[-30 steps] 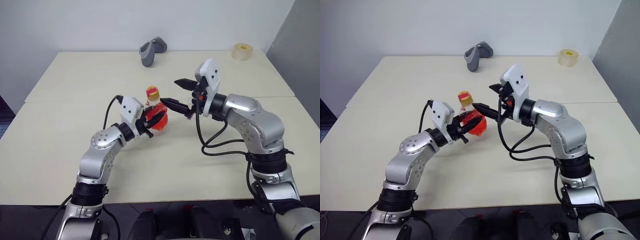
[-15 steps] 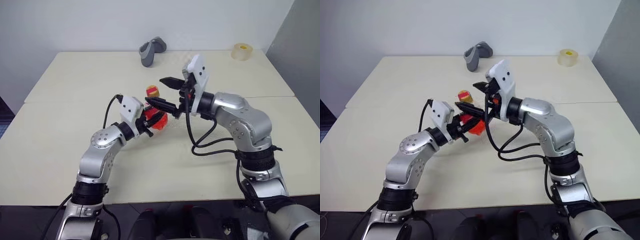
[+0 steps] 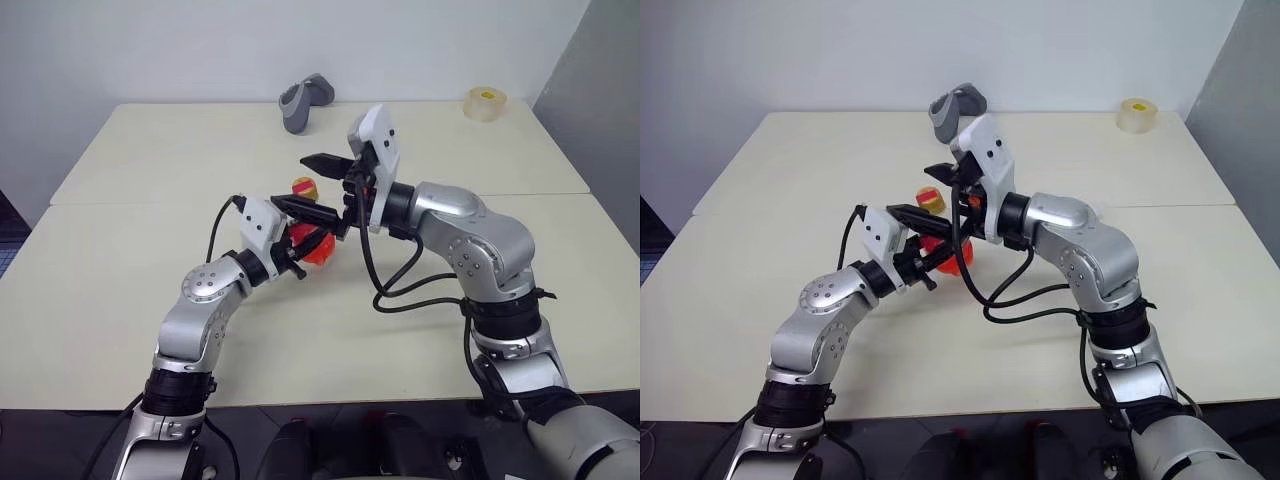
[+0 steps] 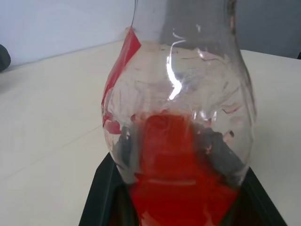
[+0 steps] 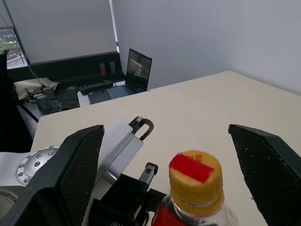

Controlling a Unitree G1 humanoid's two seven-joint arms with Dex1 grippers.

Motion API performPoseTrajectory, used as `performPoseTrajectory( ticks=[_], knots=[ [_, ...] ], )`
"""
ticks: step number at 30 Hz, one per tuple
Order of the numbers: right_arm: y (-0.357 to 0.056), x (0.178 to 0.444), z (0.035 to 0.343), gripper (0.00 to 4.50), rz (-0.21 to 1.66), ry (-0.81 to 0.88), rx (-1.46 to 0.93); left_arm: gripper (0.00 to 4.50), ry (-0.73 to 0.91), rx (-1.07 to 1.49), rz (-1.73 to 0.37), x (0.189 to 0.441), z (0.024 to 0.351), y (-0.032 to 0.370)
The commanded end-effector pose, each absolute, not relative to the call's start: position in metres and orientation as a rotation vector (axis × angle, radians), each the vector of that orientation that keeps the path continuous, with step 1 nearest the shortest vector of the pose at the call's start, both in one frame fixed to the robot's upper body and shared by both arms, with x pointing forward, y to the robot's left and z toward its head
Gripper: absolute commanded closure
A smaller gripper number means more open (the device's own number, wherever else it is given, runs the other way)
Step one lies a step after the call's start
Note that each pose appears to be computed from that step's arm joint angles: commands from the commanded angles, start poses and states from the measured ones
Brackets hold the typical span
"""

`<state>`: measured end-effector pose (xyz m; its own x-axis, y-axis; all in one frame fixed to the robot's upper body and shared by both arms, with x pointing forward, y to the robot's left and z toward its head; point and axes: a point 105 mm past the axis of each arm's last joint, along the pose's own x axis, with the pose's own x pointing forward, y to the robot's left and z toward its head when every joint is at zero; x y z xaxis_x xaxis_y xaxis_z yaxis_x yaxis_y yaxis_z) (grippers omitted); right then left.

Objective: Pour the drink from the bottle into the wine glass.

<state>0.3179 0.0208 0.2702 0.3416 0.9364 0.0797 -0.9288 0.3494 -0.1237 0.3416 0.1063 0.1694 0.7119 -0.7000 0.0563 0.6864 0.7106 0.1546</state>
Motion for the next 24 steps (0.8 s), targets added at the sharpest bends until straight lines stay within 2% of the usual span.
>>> performPoseTrajectory(
  ticks=[1, 24],
  knots=[
    [0.023, 0.316, 0.284, 0.0, 1.228, -0.204, -0.057, 3.26, -0.201, 0.139, -0.788, 0.34, 0.192, 0.103],
    [0.025, 0.328, 0.275, 0.0, 1.221, -0.201, -0.095, 3.26, -0.201, 0.141, -0.784, 0.341, 0.192, 0.104]
  ],
)
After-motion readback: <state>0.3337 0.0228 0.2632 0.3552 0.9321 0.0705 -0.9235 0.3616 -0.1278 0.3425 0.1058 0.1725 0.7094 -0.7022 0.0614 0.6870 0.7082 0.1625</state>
